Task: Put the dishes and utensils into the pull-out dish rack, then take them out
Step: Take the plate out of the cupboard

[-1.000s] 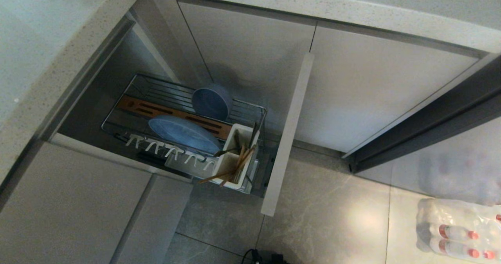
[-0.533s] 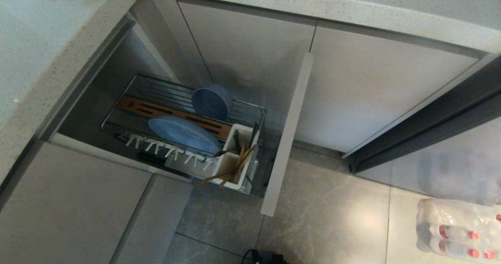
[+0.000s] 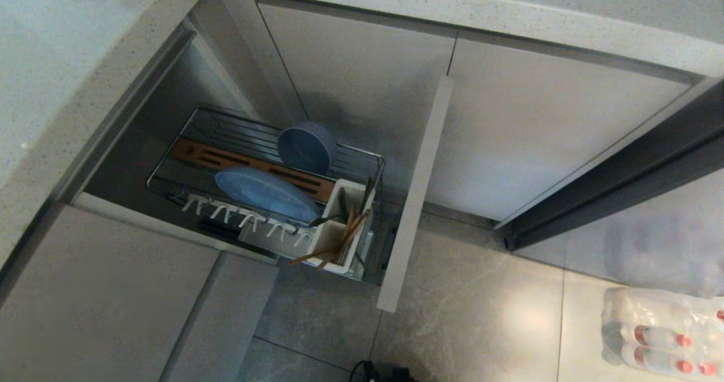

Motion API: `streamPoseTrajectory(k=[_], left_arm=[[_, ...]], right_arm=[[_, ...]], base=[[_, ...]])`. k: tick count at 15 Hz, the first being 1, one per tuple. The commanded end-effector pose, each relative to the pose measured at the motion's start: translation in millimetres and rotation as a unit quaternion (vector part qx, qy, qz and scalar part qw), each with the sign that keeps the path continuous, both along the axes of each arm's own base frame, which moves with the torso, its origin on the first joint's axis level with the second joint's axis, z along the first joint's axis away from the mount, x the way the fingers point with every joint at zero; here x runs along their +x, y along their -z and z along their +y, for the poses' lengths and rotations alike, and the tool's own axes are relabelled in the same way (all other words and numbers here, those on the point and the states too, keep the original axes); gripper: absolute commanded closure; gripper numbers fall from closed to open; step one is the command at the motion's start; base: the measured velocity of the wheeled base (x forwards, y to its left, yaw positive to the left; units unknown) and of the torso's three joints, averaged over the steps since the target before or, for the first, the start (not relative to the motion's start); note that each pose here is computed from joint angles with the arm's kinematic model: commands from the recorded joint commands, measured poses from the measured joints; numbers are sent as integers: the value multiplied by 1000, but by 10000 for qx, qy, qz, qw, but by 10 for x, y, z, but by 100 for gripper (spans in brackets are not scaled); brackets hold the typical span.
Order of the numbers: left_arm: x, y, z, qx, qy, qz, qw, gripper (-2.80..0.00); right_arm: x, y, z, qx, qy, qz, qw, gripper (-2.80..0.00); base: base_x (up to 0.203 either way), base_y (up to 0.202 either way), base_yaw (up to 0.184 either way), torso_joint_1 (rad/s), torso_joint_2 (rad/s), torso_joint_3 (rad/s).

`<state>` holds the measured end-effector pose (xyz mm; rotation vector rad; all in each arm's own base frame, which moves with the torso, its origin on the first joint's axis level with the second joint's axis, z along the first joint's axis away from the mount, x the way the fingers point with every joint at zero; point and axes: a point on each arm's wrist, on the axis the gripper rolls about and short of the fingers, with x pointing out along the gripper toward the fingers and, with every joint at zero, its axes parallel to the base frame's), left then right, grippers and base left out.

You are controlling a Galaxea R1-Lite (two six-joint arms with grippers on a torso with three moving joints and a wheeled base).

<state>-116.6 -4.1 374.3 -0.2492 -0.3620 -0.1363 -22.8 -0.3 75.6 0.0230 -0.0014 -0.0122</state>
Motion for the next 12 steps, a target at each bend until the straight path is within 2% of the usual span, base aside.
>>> streamPoseTrajectory(k=[1, 4, 6, 8, 10, 12], left_arm=[[-315, 227, -61, 29, -155, -312, 9994, 0], [-363, 672, -87, 344, -311, -118, 9989, 0], [-315, 837, -47, 384, -359, 41, 9986, 0], [-282, 1020, 5, 636, -277, 152, 9975, 0], [-205, 1337, 9, 814, -290, 356, 9956, 0], [-62, 1676, 12, 872, -288, 632, 9938, 0]], right_arm=[[0, 0, 0, 0, 0, -1, 10000, 0], [1, -1, 0, 0, 0, 6, 10000, 0], [1, -1, 0, 0, 0, 6, 10000, 0], [0, 0, 0, 0, 0, 0, 10000, 0], [0, 0, 0, 0, 0, -1, 10000, 0], [1, -1, 0, 0, 0, 6, 10000, 0]], base=[[0, 0, 0, 0, 0, 0], [0, 0, 0, 0, 0, 0], [0, 0, 0, 0, 0, 0], [0, 0, 0, 0, 0, 0], [0, 0, 0, 0, 0, 0], [0, 0, 0, 0, 0, 0]])
